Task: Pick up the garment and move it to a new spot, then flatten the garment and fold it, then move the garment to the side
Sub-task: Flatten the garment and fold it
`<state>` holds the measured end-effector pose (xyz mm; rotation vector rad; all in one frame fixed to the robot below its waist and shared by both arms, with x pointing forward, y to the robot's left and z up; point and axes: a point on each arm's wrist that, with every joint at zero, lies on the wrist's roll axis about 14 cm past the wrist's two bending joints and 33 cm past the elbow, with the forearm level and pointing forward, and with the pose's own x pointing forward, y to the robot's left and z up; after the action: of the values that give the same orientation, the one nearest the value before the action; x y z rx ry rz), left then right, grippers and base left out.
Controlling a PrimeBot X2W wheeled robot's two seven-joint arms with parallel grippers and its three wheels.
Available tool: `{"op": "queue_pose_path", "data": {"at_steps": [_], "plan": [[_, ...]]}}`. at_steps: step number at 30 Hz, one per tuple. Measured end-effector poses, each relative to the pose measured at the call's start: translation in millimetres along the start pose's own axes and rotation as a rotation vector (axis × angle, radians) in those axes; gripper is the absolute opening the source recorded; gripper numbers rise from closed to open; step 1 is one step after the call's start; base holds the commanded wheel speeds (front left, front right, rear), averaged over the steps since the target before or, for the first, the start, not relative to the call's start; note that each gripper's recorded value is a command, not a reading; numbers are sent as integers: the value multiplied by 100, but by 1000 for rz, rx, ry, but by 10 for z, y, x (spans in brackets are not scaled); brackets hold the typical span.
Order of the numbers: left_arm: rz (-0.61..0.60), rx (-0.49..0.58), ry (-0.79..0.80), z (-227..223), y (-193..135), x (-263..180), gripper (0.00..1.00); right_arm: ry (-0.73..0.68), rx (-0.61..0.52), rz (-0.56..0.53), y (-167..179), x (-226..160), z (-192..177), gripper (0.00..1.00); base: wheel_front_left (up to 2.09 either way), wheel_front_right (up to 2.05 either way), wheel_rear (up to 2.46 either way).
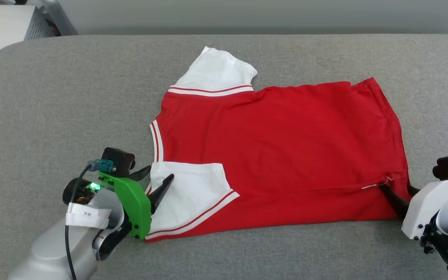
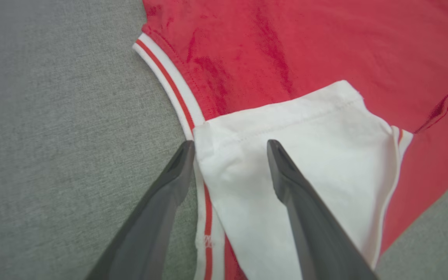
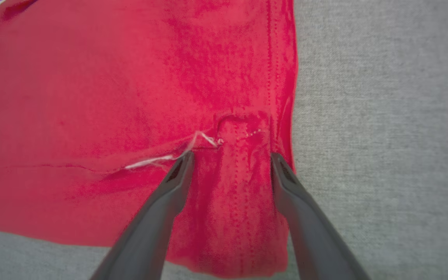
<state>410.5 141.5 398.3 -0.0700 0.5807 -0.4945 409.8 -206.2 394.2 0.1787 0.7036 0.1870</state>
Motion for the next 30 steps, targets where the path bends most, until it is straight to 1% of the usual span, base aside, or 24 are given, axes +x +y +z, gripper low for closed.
{"op": "queue_pose_path", "data": {"at_steps": [1, 4, 6, 9, 13, 17, 24, 30], "plan": [[31, -26, -65, 109, 62, -53, 100, -40, -25, -3, 12, -57, 96, 100, 0, 0, 0], [62, -55, -145, 270, 116, -134, 100, -86, -58, -1, 50, -143, 205, 100, 0, 0, 0], [82, -68, -183, 333, 114, -186, 100, -106, -100, -2, 71, -220, 243, 100, 0, 0, 0], [116, -73, -209, 315, 91, -283, 100, -160, -150, 5, 137, -351, 352, 100, 0, 0, 0], [130, -126, -221, 231, -29, -400, 100, -194, -208, 1, 195, -508, 430, 100, 0, 0, 0], [139, -188, -155, 23, -159, -490, 100, -167, -223, -1, 260, -607, 376, 100, 0, 0, 0], [149, -226, 39, -349, -358, -603, 100, -83, -211, -27, 281, -699, 214, 100, 0, 0, 0], [198, -223, 110, -418, -306, -645, 100, -78, -197, -32, 306, -698, 209, 100, 0, 0, 0]]}}
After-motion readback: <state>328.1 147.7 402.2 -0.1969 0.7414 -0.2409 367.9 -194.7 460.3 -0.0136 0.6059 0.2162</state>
